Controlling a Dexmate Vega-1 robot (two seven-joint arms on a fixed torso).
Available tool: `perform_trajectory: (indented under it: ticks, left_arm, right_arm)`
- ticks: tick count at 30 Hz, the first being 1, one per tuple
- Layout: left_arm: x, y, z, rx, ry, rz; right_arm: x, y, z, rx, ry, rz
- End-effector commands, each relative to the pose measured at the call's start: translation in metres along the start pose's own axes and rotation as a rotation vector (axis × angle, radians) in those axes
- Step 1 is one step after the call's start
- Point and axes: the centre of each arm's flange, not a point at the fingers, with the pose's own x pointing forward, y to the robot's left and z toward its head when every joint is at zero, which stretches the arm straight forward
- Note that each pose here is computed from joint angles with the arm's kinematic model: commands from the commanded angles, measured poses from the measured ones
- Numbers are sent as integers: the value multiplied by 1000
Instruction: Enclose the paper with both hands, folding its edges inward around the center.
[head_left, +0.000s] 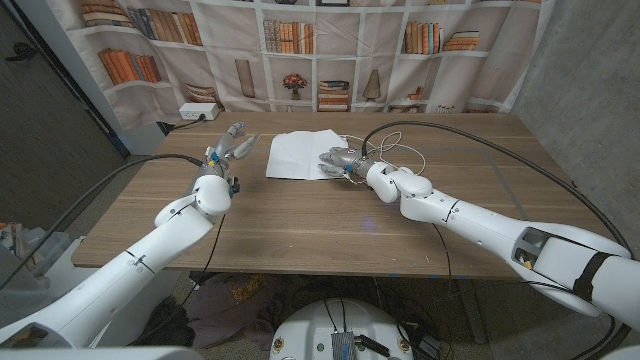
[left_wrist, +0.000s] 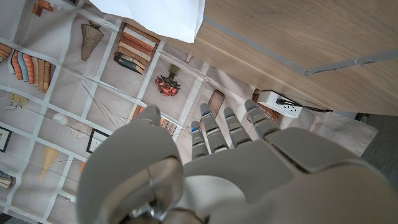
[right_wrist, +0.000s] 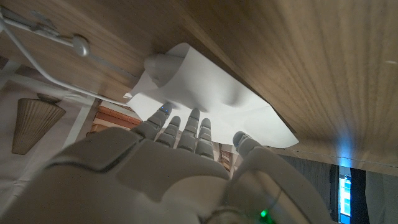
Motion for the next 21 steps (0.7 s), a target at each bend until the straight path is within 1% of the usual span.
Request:
perform_trajectory:
  ticks: [1, 7, 9, 13, 21]
  left_arm:
    - [24, 7, -6, -130, 44, -64]
    - [29, 12, -8, -130, 25, -63]
    - [31, 14, -8, -129, 29, -63]
    - [35, 15, -7, -125, 19, -66]
    - [43, 15, -8, -110, 43, -64]
  right_arm:
    - [-1, -2, 1, -1, -7, -5]
    - [-2, -2, -1, 1, -1, -4]
    - [-2, -2, -2, 0, 0, -5]
    - [-2, -2, -2, 2, 1, -4]
    - [-2, -2, -3, 1, 8, -3]
